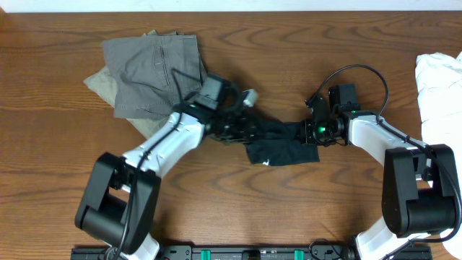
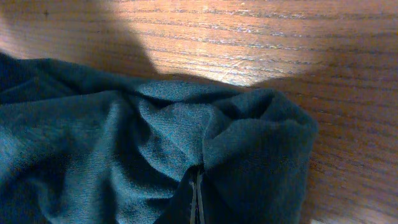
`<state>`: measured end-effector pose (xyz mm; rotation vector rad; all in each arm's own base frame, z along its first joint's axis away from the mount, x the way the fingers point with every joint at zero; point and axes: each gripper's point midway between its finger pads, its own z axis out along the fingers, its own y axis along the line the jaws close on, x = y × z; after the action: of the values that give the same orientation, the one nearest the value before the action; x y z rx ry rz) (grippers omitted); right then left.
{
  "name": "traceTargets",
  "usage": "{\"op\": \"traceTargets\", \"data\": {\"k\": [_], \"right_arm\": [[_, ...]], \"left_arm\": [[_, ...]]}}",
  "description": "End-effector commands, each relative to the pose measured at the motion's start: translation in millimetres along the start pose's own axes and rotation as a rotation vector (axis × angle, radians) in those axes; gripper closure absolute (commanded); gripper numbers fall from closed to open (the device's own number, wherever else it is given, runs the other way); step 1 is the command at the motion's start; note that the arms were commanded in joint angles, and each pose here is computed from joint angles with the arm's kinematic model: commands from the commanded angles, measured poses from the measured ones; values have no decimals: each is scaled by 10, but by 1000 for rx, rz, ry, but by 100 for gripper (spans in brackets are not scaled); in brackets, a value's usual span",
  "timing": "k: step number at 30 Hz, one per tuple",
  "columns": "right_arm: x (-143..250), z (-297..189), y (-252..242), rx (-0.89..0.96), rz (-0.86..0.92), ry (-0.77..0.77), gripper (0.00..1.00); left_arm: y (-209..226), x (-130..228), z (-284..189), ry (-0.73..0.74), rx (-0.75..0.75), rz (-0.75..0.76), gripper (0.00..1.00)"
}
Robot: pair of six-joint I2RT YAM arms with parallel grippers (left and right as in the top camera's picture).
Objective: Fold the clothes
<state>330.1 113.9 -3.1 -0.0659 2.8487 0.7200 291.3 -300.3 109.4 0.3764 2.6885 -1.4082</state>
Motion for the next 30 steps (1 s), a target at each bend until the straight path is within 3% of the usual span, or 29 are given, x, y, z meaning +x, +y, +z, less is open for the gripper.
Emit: {"op": "traceTargets", "data": {"k": [1,10,20,29,30], "right_arm": [[340,229,-323,127,50,108,99],[375,224,-325,129,56,121,99],[427,217,-327,131,66,142,96],[480,207,-330,134,75,163,90],[486,206,-331,134,76,165,89]], "left_arm": [[-287,-28,82,-22,-5,61,94],[-409,115,351,-17,-79,186,94],[-362,15,435,-65,-131,287,92],[-199,152,818,-3,-135,285,83],[-191,172,853,3,-134,283,78]]}}
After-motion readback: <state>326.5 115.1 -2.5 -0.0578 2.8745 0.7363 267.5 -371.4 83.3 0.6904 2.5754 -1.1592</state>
